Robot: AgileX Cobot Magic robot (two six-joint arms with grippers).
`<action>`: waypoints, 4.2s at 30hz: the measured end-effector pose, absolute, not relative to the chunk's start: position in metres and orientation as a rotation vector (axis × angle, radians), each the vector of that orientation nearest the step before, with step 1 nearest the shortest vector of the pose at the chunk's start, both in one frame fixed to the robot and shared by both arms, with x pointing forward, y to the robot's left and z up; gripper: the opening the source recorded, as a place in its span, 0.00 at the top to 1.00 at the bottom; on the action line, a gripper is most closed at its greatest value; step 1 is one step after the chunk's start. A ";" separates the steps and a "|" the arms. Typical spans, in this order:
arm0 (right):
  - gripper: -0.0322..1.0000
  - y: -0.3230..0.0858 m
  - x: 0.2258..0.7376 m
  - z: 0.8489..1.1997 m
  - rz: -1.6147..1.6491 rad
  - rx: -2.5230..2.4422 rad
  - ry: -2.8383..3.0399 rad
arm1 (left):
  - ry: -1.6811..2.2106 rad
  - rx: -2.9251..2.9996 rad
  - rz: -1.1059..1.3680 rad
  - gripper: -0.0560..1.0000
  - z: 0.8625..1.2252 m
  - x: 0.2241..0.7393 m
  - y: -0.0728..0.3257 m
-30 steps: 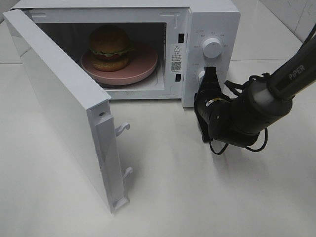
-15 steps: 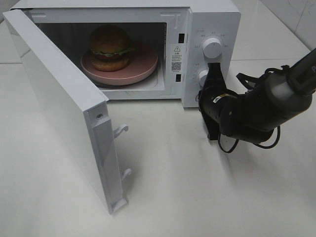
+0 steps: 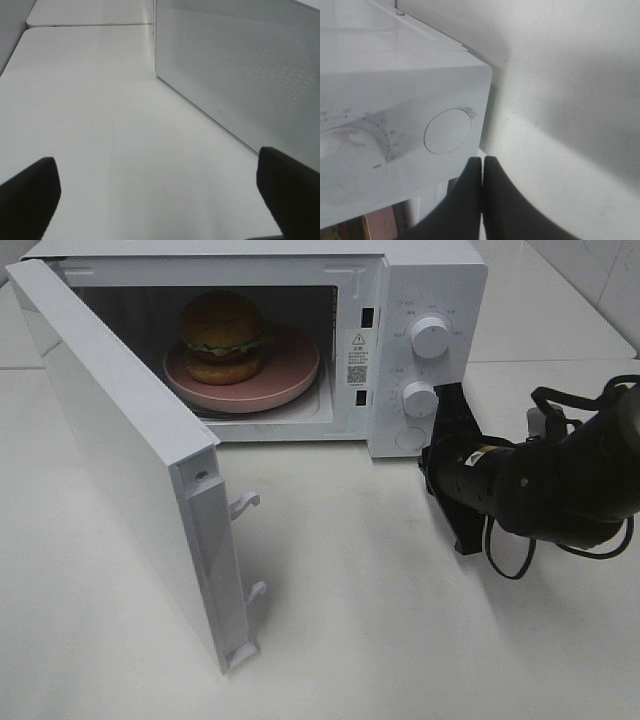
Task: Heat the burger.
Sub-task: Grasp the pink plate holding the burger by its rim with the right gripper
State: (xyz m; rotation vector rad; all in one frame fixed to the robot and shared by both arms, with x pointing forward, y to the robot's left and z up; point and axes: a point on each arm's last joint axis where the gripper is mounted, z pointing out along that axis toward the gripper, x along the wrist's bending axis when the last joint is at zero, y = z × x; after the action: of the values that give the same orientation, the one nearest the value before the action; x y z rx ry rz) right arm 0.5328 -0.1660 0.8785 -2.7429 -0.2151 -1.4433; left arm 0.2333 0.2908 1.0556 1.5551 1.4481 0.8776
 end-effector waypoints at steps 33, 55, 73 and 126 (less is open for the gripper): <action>0.96 -0.154 0.471 0.930 -0.832 -2.267 -1.966 | 1.448 1.555 0.878 0.01 1.056 0.233 0.291; 0.96 -0.158 0.478 0.972 -0.210 -1.278 -2.895 | 1.448 1.555 0.878 0.01 1.056 0.233 0.291; 0.93 -0.152 0.489 0.986 -0.229 -0.068 -3.278 | 1.448 1.555 0.878 0.01 1.056 0.233 0.291; 0.11 -0.092 0.537 1.004 -0.415 0.601 -3.653 | 1.448 1.555 0.878 0.01 1.056 0.233 0.291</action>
State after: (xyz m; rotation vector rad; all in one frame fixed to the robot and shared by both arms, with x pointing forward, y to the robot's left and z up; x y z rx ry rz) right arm 0.5371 -0.0923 1.0037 -0.4128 2.5084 0.2853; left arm 0.2333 0.2908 1.0556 1.5551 1.4481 0.8776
